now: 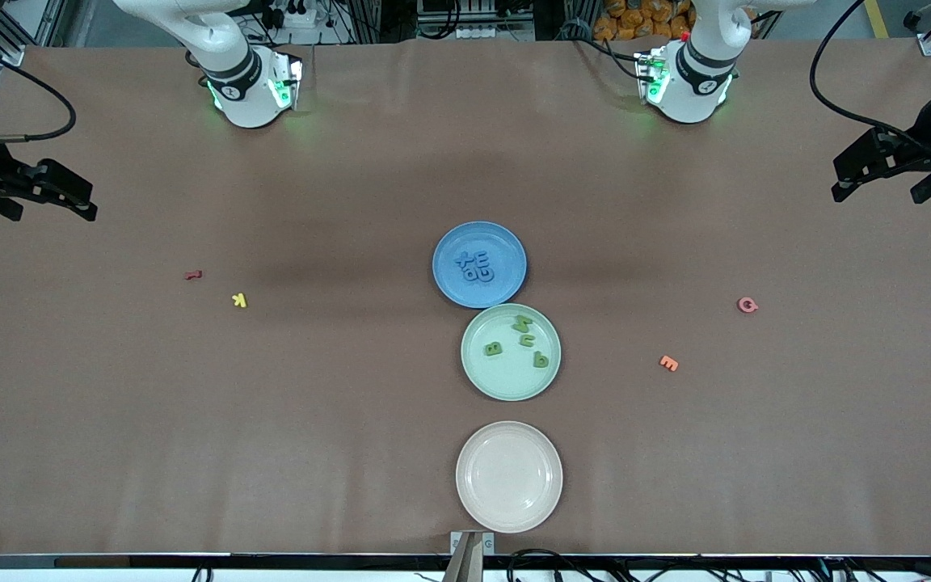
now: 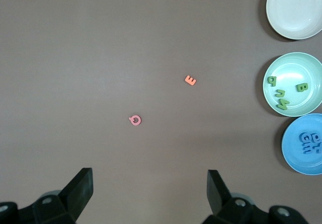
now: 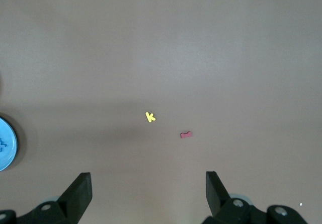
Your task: Sort letters by color into matching plates
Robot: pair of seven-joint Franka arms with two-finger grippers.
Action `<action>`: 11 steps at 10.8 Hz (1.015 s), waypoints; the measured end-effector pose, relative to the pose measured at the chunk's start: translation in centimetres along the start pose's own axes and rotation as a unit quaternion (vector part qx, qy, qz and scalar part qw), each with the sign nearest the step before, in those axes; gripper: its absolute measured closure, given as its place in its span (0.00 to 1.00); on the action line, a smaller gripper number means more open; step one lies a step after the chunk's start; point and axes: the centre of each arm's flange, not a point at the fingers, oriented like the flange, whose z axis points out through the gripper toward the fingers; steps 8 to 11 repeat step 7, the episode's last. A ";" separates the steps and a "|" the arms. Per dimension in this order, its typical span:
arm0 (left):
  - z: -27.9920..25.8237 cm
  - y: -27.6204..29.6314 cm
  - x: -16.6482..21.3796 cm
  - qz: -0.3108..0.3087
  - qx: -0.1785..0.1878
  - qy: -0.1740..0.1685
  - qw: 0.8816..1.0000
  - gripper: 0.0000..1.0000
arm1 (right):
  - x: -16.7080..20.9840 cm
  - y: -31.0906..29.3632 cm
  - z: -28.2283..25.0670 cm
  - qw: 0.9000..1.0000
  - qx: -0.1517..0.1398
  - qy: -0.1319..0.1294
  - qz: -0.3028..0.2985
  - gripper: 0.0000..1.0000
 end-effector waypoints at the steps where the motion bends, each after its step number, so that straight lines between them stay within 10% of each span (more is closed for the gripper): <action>1: 0.0 0.0 0.0 0.000 0.000 0.000 1.000 0.00 | 0.0 -0.1 0.0 1.000 0.000 0.000 -0.001 0.00; 11: 0.2 0.2 0.1 0.001 -0.003 -0.003 1.000 0.00 | 0.0 -0.2 0.0 1.000 0.000 0.001 -0.001 0.00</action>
